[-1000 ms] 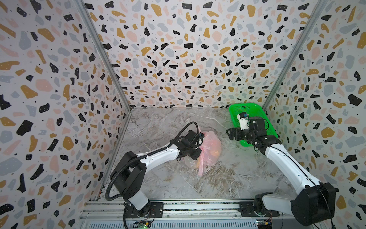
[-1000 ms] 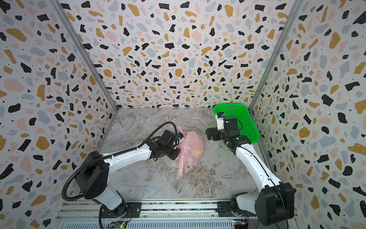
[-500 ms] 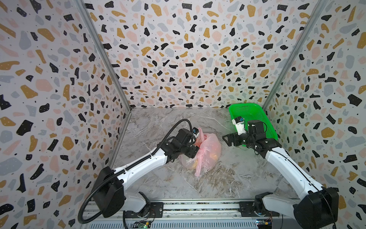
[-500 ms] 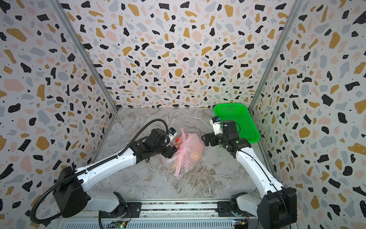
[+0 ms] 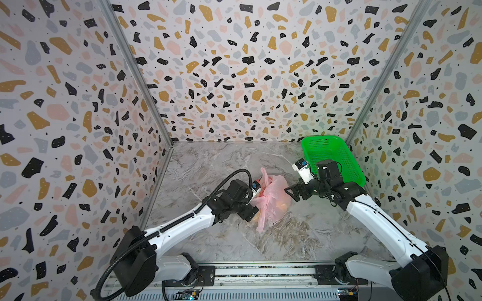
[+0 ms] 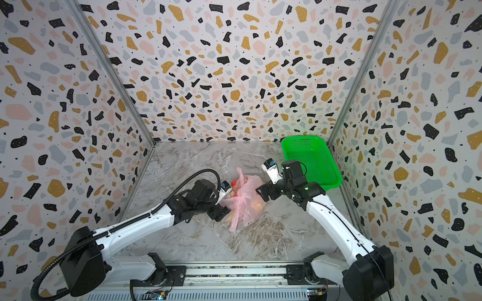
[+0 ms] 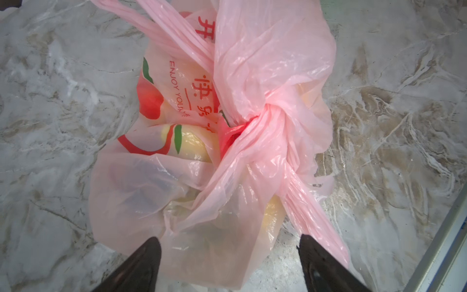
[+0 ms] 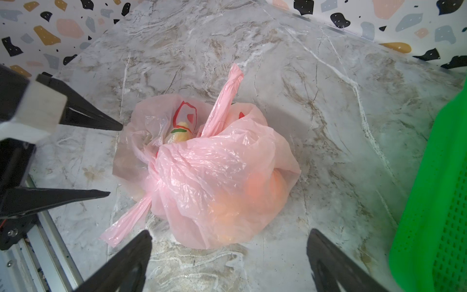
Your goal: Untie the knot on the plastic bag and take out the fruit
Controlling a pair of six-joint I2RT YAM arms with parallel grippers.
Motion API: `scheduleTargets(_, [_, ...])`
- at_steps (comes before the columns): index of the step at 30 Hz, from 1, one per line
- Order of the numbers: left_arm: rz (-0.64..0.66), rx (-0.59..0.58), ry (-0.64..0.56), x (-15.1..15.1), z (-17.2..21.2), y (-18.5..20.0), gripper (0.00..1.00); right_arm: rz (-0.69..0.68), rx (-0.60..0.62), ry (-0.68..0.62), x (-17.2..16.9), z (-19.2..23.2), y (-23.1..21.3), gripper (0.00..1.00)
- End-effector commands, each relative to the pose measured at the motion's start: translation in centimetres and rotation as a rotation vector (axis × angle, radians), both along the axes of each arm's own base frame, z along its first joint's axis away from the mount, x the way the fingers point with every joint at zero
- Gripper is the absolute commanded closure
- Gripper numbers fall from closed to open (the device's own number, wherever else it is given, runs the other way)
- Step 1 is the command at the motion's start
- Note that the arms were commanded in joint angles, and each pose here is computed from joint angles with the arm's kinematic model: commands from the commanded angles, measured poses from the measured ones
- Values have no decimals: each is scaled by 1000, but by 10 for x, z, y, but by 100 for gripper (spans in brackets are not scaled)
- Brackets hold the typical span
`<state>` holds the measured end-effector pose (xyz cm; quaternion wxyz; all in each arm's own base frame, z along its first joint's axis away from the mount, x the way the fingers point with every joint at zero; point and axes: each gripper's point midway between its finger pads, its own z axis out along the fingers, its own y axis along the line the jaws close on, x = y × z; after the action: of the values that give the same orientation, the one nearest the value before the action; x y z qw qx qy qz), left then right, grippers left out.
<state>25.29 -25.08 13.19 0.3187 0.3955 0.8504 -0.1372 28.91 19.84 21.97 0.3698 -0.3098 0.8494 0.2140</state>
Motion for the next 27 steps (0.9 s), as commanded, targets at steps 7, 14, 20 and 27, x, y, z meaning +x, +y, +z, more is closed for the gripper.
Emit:
scheduleTargets(7, [-46,18,-98,25,3,-24,13,34,-11,-72,0,19,2,3])
scheduleTargets(14, [11,55,-132,38,-12,-20,33,40,37,-91,3,16,11,4])
scheduleTargets(20, [24,25,-161,38,-10,-19,75,79,77,-136,3,8,27,6])
scheduleTargets(27, [4,34,-228,29,4,-10,96,199,68,-250,-1,10,53,7])
